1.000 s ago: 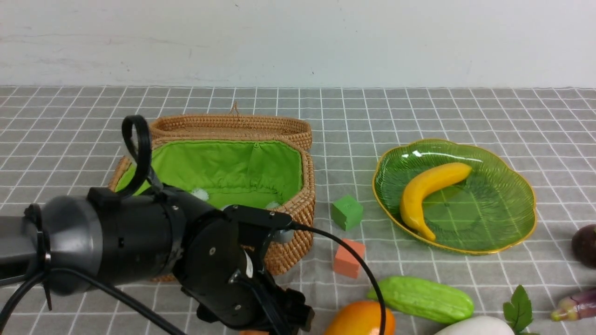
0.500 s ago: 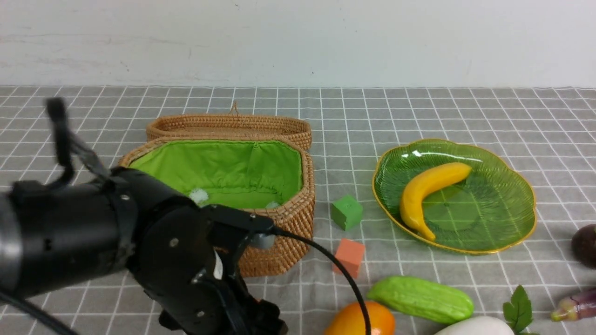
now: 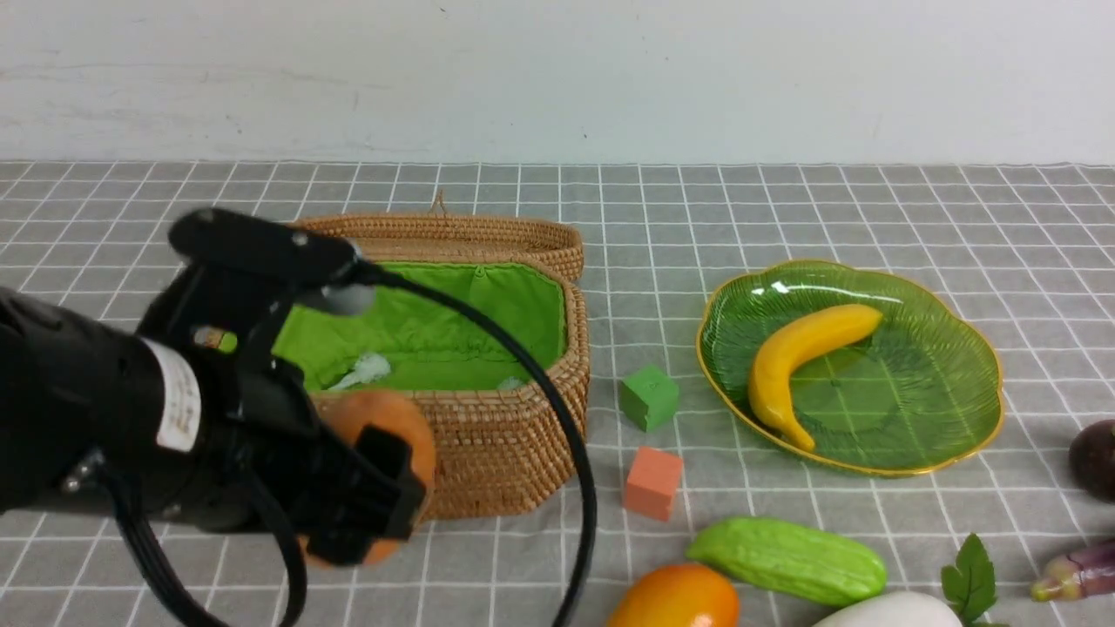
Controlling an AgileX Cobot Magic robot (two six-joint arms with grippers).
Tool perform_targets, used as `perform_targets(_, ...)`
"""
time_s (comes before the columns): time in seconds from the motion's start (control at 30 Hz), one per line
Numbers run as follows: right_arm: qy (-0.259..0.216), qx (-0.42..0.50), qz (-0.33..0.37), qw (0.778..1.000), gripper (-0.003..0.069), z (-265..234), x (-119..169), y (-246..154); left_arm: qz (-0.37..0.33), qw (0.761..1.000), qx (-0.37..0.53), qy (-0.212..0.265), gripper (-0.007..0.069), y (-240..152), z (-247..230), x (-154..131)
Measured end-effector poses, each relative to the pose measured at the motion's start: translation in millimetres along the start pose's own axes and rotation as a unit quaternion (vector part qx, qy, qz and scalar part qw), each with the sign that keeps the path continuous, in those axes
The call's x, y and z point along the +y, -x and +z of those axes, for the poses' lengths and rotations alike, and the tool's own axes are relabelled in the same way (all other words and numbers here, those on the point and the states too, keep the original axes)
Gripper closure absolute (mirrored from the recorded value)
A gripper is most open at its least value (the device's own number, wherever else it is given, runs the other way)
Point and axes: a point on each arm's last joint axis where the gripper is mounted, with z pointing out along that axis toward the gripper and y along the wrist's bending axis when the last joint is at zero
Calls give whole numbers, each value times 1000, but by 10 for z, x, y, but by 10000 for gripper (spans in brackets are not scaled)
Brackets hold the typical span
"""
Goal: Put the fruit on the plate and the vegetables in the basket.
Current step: Grab a potato with your left arm and place it in the basket on the left
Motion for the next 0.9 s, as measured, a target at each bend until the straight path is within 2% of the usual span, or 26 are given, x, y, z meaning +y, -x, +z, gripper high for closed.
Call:
perform_targets(0.17,0,0,0,1000,418,0,0,0,0,993,-113,33,50,237,40,41)
perform_targets(0.27,0,0,0,1000,418,0,0,0,3,987,-155,46,50,356,171,36)
perform_targets(0.37,0,0,0,1000,418,0,0,0,-32,983,-174,55,50,492,398,95)
perform_targets(0.47,0,0,0,1000,418,0,0,0,-71,980,-175,68,50,641,660,231)
perform_targets(0.63,0,0,0,1000,418,0,0,0,-83,979,-168,79,50,768,900,316)
perform_targets(0.9,0,0,0,1000,418,0,0,0,-125,981,-93,112,50,600,1443,369)
